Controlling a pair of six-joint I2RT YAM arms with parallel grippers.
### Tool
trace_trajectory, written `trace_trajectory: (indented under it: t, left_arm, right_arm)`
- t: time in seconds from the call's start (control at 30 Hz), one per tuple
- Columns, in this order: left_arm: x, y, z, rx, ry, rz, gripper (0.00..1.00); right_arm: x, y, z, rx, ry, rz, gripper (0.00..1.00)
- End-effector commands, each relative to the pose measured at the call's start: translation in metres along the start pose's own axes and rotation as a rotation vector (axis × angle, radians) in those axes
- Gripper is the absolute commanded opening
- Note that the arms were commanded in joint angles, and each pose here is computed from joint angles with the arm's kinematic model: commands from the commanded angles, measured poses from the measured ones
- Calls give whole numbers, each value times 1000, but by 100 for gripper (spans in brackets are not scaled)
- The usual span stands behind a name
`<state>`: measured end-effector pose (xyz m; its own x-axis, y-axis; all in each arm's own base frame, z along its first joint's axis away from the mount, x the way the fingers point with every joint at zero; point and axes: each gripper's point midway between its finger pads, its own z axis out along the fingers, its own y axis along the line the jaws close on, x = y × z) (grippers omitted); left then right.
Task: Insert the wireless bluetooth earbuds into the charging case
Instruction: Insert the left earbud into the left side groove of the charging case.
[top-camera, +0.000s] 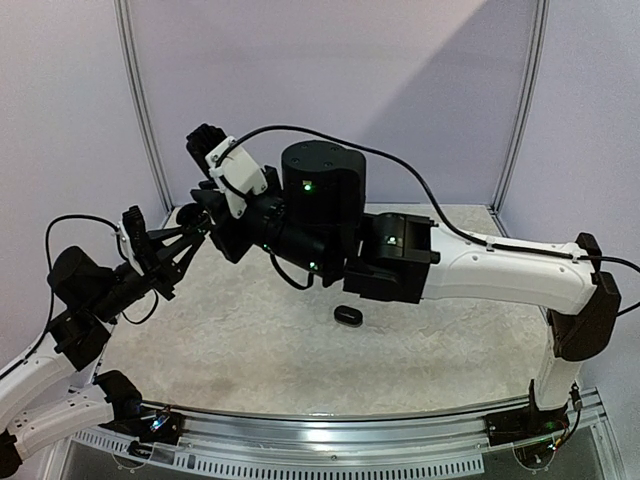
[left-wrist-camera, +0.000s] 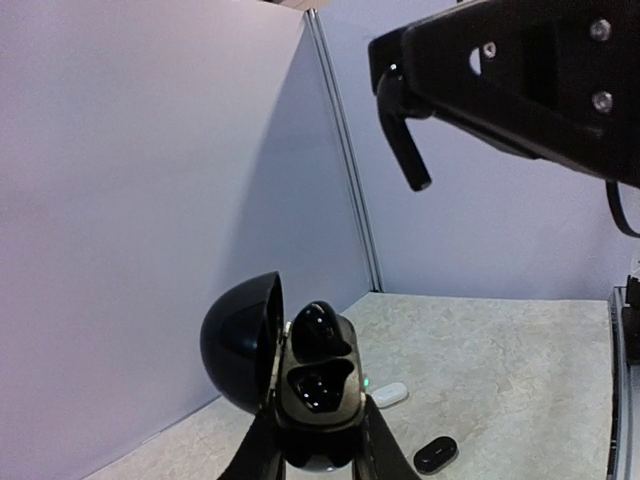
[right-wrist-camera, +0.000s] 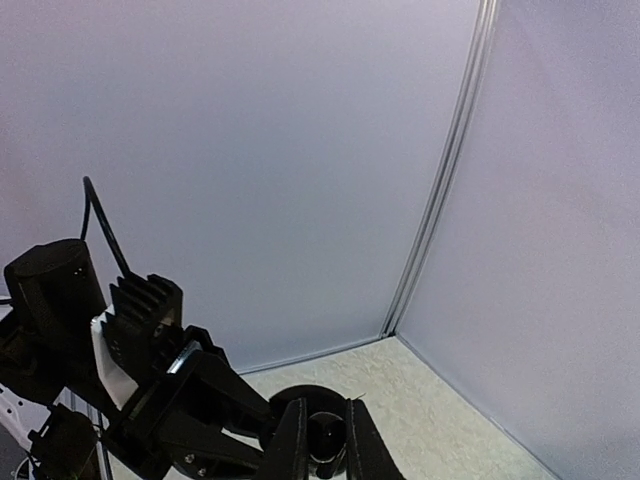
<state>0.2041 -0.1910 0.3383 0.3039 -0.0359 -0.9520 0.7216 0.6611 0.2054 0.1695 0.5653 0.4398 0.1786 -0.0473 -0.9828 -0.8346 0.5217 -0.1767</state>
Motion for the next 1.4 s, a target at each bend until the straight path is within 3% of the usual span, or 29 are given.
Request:
trace_trajectory:
  t: [0.0, 0.27, 1.37]
  left_arm:
    - [-6, 5, 2, -47, -35, 8, 0]
    - [-7, 10, 3, -81, -58, -2, 0]
    - [-9, 5, 2, -61, -61, 20, 0]
  right_arm:
    - [-20, 17, 10, -23, -105, -78, 0]
    - [-2, 30, 23, -37, -83, -122, 0]
    - [26, 7, 44, 59, -29, -131, 0]
